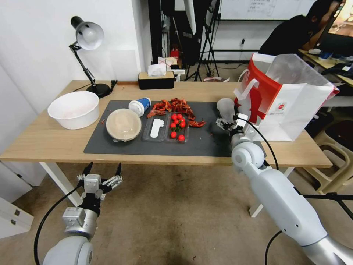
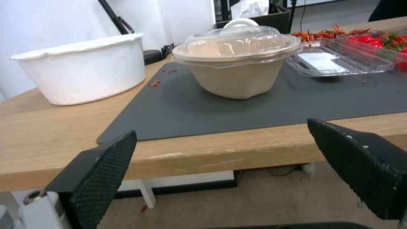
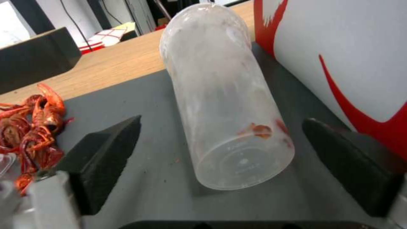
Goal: Pick up the trash from the table and place it into the takeout bag.
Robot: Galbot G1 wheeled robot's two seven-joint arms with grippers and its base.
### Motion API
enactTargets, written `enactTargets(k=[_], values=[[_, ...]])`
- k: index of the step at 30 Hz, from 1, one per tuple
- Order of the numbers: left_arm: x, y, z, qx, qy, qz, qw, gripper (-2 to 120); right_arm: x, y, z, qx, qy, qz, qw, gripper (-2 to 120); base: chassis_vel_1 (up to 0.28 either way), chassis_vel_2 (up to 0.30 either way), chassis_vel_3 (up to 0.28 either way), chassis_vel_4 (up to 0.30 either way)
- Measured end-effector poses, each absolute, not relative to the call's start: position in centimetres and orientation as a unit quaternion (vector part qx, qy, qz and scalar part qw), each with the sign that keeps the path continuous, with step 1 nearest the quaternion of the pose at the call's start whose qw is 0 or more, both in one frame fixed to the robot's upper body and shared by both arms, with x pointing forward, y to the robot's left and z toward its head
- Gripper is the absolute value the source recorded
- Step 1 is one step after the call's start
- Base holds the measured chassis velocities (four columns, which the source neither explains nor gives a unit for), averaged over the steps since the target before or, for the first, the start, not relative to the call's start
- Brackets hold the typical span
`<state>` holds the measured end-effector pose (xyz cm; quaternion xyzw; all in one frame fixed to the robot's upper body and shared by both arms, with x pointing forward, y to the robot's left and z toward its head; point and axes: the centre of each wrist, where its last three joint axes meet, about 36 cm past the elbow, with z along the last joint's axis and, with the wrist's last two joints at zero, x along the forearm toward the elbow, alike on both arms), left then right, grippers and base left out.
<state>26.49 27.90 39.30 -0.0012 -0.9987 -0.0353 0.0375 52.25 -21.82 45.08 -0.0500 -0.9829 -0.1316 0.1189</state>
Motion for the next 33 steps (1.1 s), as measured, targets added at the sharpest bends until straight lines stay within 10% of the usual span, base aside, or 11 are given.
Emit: enactTargets(k=[19, 33], values=[[26.5, 28.1, 38.7, 0.011, -0.999, -0.039, 0.036, 100, 54.7, -21.6, 43.9, -0.073, -0.978, -0.130, 0.144, 53, 0.000, 0.000, 0.000, 0.000], [26.5, 28.2, 39.0, 0.009, -0.998, -0.042, 0.034, 100, 52.8, -21.2, 45.3, -0.043, -0.982, -0.143, 0.115, 53, 0.000, 0.000, 0.000, 0.000]])
